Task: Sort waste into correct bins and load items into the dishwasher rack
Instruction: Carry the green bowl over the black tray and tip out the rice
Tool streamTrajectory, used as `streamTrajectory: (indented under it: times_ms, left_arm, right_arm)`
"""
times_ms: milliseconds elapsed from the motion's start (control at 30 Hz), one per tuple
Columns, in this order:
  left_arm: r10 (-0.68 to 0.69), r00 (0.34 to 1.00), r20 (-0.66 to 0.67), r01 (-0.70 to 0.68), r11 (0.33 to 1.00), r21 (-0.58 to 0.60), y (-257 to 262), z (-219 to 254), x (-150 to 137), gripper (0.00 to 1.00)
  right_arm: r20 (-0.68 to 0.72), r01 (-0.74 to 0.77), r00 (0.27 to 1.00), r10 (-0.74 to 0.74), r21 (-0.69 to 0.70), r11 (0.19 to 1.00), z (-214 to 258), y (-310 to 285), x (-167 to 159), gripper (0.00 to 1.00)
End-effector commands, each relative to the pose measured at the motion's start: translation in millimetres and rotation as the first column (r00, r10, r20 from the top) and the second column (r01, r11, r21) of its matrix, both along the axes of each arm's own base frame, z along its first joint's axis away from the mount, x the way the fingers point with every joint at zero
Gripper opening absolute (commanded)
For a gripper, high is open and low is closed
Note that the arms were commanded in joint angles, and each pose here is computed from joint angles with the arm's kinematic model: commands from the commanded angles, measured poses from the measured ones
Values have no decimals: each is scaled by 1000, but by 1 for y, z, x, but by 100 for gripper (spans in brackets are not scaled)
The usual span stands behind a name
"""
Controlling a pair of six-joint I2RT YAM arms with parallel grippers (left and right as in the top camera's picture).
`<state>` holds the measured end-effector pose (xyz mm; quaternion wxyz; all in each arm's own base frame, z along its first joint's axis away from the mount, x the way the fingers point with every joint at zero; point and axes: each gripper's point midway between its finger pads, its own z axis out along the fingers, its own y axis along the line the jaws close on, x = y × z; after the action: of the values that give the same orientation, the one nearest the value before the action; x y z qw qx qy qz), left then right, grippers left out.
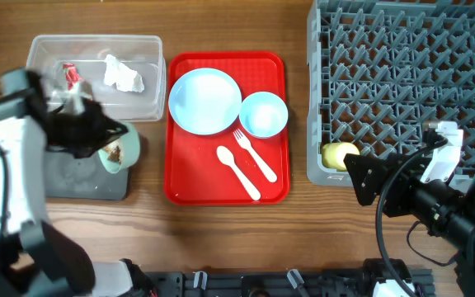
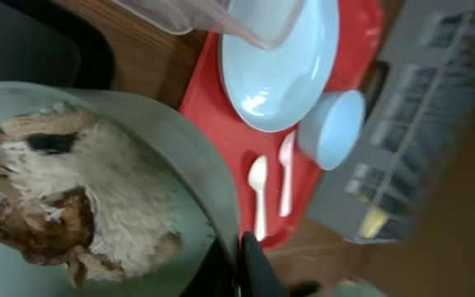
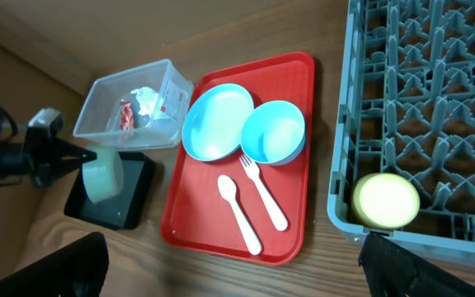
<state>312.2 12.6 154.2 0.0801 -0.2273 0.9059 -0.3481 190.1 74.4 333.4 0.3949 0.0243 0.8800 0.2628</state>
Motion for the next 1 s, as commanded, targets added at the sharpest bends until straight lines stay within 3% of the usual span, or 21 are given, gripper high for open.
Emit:
streamTrajectory:
  times_ms: [0,133,267,333,400,467,567,633,700,767,867,967]
  left_arm:
    - [48,981,187,14,949,-315,11,8,11,4]
    - [177,963,203,-68,890,-452,40,6,14,4]
    - [260,942,214,-126,861,-492,64,6,13,4]
    - [277,940,201,-137,844,-519,63,11,11,4]
    - [251,931,266,-98,872,-479,65,9,14,4]
    - [295,936,194,-153,834,-530,67,9,17,4]
    - [310,917,251,-122,817,-563,66,21,20,4]
    - [321,923,214,-141,796,-589,64,23,18,4]
    - [290,915,282,-99,836,-540,65,20,18,4]
    - [311,931,193,-155,812,-563,65,15,17,4]
    - [297,911,285,-98,829,-551,64,24,17,4]
    - [326,917,228,-142,803,-578,68,23,19,4]
  right_arm:
    - [6,11,1000,-11,-3,1000,2,-1,1,100]
    - [3,11,1000,-11,-2,1000,2,-1,1,100]
    - [4,11,1000,-11,-2,1000,2,-1,1,100]
    - [4,11,1000,-11,-2,1000,2,-1,1,100]
    - [3,11,1000,-11,-2,1000,2,-1,1,100]
    - [3,11,1000,-11,-2,1000,2,-1,1,100]
    - [-8,21,1000,-20,10,1000,1,-1,0,100]
    - [-12,21,1000,-21,10,1000,0,-1,0,100]
    - [-17,21,1000,-21,10,1000,0,-1,-1,100]
    - [-15,21,1000,-21,10,1000,0,-1,-1,100]
    - [-16,21,1000,-21,11,1000,0,-1,-1,100]
    - [-15,21,1000,-21,11,1000,0,-1,-1,100]
